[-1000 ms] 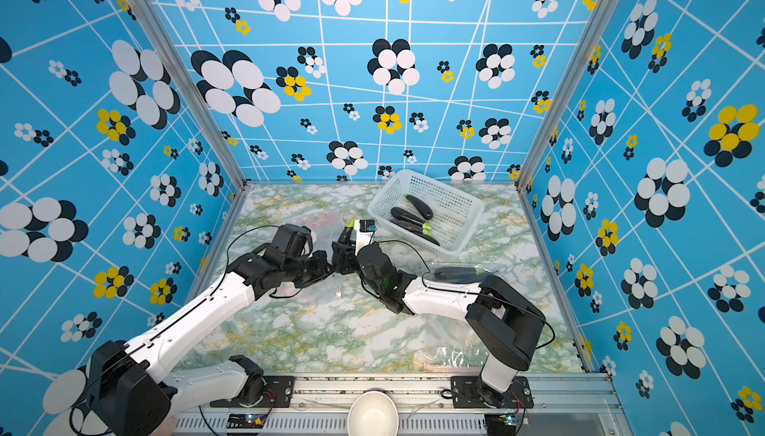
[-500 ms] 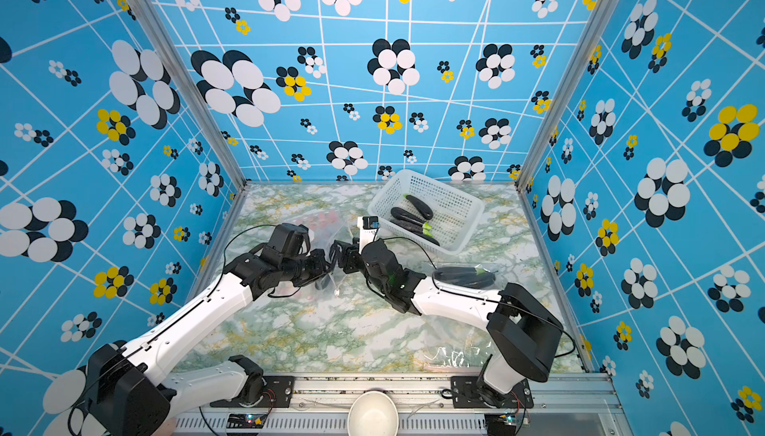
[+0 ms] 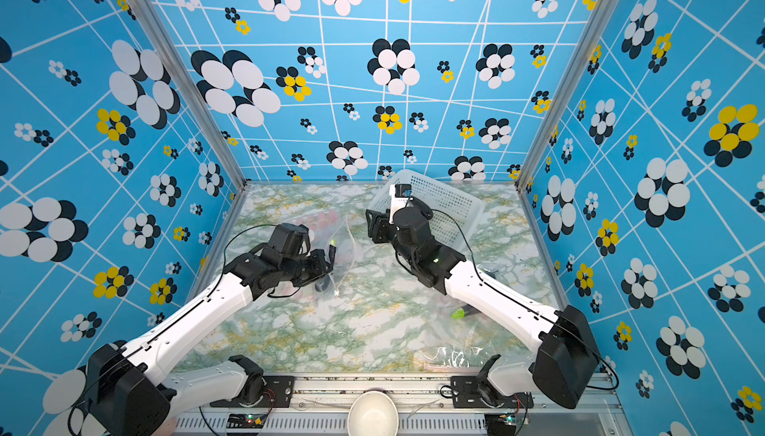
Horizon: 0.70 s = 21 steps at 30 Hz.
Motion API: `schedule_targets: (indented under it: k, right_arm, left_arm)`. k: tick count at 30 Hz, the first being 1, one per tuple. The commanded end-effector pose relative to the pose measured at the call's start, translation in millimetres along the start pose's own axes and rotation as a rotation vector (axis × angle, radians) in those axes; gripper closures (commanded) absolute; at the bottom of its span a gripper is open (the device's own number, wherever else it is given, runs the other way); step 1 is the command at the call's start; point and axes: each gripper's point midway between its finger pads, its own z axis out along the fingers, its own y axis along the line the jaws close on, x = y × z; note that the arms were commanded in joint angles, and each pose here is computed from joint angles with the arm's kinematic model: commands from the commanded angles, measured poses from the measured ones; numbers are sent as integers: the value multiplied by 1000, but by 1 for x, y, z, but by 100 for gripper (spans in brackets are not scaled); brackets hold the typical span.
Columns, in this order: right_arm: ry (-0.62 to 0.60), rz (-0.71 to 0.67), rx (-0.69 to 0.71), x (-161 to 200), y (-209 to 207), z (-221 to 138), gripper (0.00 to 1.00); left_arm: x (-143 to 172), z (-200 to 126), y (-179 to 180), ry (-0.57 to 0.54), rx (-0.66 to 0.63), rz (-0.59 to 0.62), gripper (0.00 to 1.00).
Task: Place the eggplant in a zip-top bag and seal the zipper
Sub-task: Place the eggplant in the zipper food storage bag, then pick up the eggplant from the basket.
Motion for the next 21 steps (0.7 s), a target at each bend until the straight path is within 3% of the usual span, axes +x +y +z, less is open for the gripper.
schedule_targets:
  k: [1,10,17,21]
  right_arm:
    - [147,-75,81,8,-34,-3,38]
    - [294,-124,179,-7,-112,15,38]
    - [464,-121,222,9,-169,44,38]
    - [481,-114,214,9,-194,67,37]
  left_arm:
    - [-5,-7,-1,-19,-2,20,100]
    - [-7,-8,1,-20,-22,36,100]
    - [-6,-6,5,-15,-34,32,100]
    - [-8,-6,5,-21,-36,33,100]
